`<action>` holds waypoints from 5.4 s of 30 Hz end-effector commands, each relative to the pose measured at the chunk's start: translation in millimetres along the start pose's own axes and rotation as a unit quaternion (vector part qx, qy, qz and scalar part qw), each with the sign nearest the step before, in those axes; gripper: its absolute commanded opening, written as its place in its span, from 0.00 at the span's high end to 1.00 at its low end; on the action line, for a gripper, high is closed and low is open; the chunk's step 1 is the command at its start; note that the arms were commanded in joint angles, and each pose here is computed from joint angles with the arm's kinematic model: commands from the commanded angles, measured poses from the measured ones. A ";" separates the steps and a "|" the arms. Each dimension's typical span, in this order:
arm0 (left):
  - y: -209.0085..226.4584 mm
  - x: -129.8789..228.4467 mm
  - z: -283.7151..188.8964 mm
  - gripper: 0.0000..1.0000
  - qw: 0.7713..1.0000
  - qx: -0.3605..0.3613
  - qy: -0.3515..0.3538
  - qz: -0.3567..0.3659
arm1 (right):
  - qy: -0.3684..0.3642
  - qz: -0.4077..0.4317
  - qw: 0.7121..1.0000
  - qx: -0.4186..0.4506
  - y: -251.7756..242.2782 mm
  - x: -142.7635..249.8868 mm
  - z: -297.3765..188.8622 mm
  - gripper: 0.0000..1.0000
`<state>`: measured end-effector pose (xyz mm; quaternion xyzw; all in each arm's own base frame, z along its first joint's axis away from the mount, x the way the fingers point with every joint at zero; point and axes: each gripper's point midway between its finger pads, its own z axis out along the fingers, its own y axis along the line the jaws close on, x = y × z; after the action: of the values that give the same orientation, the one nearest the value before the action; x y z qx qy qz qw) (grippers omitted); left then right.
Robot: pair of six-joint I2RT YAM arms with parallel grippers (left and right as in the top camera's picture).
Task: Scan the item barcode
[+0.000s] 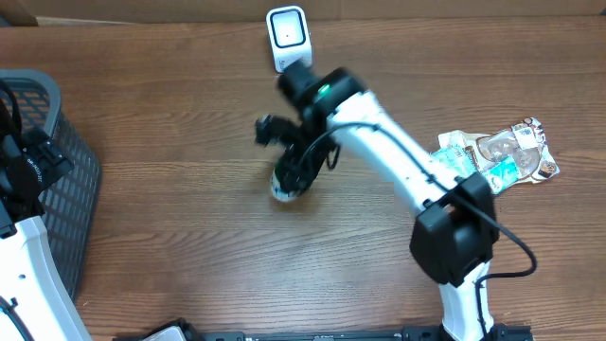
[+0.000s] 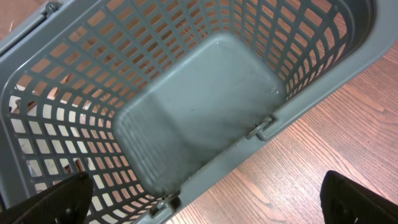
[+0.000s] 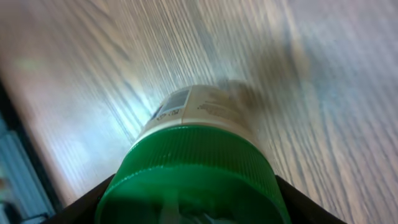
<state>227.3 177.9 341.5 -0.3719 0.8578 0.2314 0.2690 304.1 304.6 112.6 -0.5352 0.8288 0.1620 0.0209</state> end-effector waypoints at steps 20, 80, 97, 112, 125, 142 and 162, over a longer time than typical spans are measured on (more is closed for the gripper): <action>1.1 -2.0 -1.1 0.01 1.000 0.000 -0.003 0.005 | 0.014 0.193 0.974 0.118 -24.3 13.2 7.6 0.05; 1.2 -2.1 -1.2 0.00 1.000 0.000 -0.003 0.005 | 0.017 0.110 0.993 0.038 9.4 10.2 34.5 0.28; 1.2 -2.1 -1.2 0.00 1.000 0.000 -0.003 0.005 | -0.068 0.127 0.974 -0.176 70.1 -23.5 1.0 0.38; 1.2 -1.9 -1.1 0.01 1.000 0.000 -0.002 0.005 | -0.355 0.113 0.877 -0.304 12.7 -14.5 -180.4 0.38; 1.1 -2.0 -1.1 0.01 1.000 0.000 -0.003 0.005 | -0.464 0.114 0.826 -0.300 -22.3 21.5 -254.0 0.38; 1.2 -2.1 -1.2 0.01 1.000 0.000 -0.003 0.005 | -0.336 0.142 0.918 -0.153 -23.3 -5.4 -175.7 0.39; 1.1 -2.0 -1.1 0.00 1.000 0.000 -0.003 0.005 | -0.242 0.025 0.853 0.461 -192.0 -93.9 -106.1 0.29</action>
<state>227.2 177.9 341.4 -0.3717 0.8579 0.2314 0.2688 505.6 298.4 189.0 -0.3383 0.8274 -0.0285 0.4474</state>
